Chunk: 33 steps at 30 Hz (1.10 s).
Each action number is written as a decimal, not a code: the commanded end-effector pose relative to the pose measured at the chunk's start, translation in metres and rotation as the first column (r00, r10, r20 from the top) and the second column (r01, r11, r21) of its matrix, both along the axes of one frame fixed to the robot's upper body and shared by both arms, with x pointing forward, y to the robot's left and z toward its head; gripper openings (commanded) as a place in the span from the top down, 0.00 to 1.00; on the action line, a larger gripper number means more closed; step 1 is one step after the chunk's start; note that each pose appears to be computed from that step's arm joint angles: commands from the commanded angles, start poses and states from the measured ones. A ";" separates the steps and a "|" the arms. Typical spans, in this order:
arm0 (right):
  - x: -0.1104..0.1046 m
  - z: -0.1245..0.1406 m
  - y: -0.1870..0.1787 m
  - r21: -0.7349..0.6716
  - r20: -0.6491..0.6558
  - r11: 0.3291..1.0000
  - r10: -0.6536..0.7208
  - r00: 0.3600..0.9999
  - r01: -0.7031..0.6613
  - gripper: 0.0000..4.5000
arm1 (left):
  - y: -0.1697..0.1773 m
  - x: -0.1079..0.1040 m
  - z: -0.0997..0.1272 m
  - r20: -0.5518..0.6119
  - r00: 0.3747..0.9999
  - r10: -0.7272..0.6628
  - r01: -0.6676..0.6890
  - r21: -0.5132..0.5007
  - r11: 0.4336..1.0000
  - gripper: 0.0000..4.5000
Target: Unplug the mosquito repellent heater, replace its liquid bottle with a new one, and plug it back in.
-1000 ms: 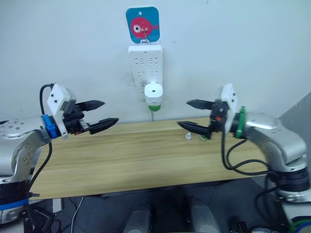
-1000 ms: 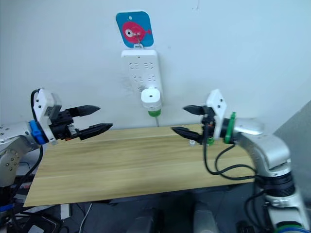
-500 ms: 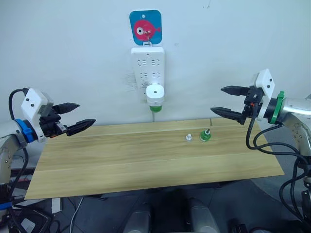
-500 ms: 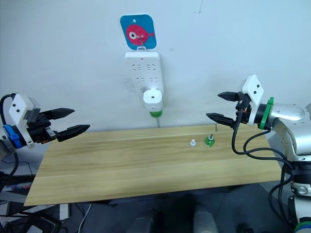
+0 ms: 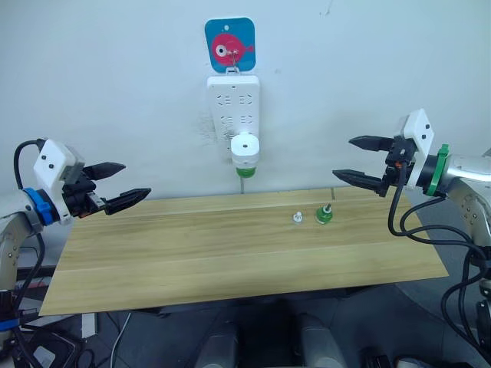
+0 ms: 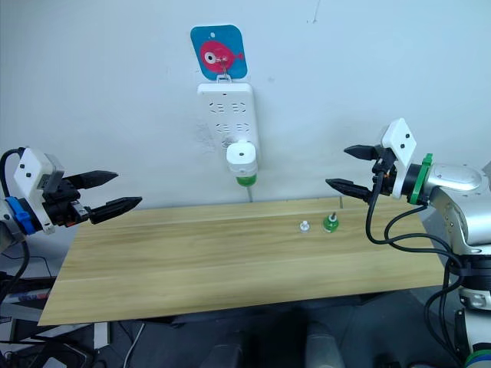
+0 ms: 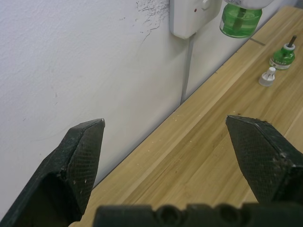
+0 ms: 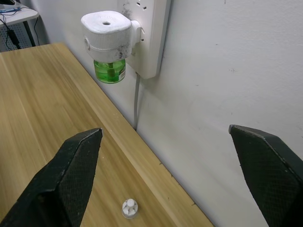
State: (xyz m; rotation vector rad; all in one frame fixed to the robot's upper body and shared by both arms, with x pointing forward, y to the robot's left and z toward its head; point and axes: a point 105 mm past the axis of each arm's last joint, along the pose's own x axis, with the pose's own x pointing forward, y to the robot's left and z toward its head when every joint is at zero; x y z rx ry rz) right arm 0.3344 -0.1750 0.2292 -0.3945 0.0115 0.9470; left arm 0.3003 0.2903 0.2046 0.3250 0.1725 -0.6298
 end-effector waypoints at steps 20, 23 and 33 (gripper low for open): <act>-0.007 0.000 -0.002 -0.006 0.037 1.000 -0.027 0.999 0.028 0.01 | -0.020 0.002 -0.003 0.011 0.998 -0.061 0.060 0.033 0.998 0.00; -0.007 0.000 -0.002 -0.006 0.037 1.000 -0.027 0.999 0.028 0.01 | -0.020 0.002 -0.003 0.011 0.998 -0.061 0.060 0.033 0.998 0.00; -0.008 0.000 -0.002 -0.005 0.034 1.000 -0.024 0.999 0.024 0.01 | -0.019 0.003 -0.001 0.022 0.998 -0.058 0.057 0.031 0.998 0.00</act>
